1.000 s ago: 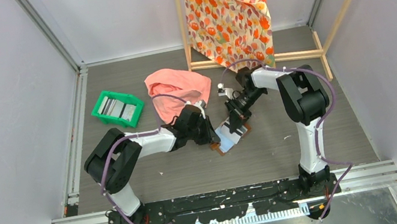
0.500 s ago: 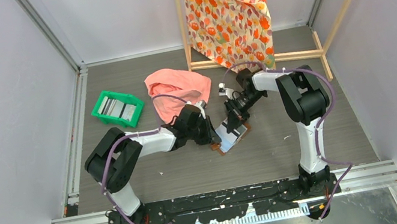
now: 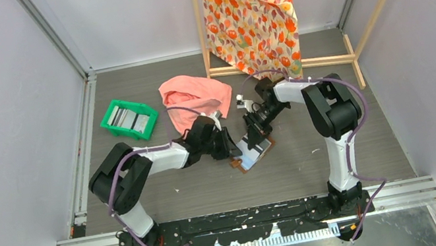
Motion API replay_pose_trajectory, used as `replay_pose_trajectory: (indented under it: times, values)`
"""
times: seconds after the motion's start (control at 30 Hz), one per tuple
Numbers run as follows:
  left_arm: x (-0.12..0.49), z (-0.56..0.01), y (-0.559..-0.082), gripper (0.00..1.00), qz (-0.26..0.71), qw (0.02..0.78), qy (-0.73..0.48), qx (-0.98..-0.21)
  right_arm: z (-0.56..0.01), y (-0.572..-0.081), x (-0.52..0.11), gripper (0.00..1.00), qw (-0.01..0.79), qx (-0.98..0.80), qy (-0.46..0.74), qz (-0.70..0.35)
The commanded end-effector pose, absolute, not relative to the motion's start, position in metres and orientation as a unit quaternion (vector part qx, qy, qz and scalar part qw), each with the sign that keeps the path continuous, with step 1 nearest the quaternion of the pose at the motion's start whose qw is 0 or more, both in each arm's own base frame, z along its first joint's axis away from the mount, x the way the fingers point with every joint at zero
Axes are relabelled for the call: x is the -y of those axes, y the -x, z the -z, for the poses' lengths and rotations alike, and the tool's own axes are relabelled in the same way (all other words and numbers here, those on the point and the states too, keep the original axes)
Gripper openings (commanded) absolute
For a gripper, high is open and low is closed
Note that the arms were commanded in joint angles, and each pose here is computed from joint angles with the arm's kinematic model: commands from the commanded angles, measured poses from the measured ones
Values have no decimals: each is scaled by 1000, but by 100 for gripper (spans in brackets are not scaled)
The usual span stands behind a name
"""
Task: Put the credit cards into the card holder
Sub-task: Insert the credit card into the card holder.
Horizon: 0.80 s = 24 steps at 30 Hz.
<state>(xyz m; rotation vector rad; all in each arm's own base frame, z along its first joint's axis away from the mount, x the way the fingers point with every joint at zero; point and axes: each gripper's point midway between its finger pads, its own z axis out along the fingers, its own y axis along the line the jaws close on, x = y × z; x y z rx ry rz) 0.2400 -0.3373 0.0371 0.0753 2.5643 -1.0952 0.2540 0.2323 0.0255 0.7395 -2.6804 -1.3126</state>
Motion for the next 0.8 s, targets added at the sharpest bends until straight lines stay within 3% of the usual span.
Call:
replay_pose_trajectory:
  times: [0.0,0.17,0.43,0.77]
  values:
    - [339,-82,-248,25,433,221,-27,-873,-38,-260,-231,20,-2,877,-288,384]
    - [327,-93,-251,28,431,243,-21,-869,-47,-262,-230,33,-23,879,-317,356]
    - [318,-88,-247,29,429,241,-15,-871,-58,-263,-232,42,-57,877,-373,298]
    - [319,-80,-245,29,433,232,-10,-871,-59,-265,-226,44,-64,881,-387,263]
